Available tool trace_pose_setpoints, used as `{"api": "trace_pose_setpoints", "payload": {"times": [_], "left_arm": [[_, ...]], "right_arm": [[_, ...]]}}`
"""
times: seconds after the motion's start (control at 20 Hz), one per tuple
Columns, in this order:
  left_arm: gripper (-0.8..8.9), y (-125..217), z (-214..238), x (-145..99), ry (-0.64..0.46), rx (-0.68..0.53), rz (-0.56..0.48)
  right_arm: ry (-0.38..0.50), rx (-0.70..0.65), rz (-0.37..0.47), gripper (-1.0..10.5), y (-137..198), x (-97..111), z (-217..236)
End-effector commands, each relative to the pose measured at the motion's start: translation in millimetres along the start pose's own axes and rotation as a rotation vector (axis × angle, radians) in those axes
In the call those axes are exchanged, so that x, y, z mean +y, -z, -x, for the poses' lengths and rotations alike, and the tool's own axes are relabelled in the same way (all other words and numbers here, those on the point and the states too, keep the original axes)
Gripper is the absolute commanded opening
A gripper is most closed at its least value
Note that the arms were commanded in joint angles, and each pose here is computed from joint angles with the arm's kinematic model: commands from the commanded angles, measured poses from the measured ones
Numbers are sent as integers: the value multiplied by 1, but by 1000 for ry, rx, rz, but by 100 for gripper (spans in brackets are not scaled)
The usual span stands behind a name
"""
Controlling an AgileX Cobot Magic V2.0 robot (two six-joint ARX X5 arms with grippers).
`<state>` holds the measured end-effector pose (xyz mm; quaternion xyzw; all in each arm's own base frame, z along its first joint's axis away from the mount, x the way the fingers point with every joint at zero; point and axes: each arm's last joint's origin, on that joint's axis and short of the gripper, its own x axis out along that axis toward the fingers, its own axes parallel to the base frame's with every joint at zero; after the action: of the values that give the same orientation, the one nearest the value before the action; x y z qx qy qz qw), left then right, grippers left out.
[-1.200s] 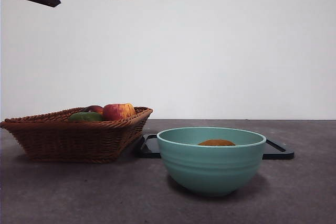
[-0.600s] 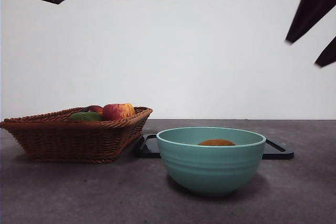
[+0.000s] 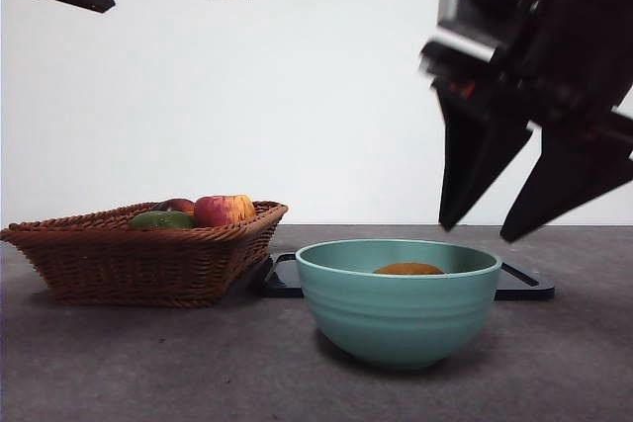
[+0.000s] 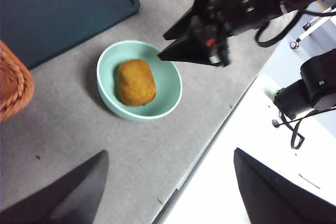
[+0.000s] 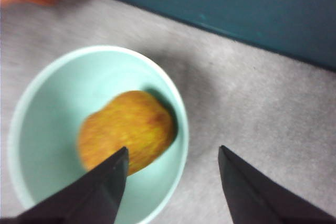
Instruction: Pick up the wifruite, put it on the bowl, pick up the plate, put it on desk
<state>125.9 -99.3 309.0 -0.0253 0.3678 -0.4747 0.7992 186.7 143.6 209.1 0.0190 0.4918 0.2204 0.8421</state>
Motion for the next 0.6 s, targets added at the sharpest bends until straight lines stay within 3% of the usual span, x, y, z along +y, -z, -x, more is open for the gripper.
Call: {"api": "trace_pose_setpoints", "payload": {"times": [0.05, 0.5, 0.6], "left_arm": [[371, -1, 0, -1, 6, 5, -17], [371, 0, 0, -1, 5, 10, -14], [371, 0, 0, -1, 5, 10, -14]], "right_arm": [[21, 13, -2, 259, -1, 4, -12], [50, 68, 7, 202, 2, 5, -40], [43, 62, 13, 122, 2, 7, -42]]}}
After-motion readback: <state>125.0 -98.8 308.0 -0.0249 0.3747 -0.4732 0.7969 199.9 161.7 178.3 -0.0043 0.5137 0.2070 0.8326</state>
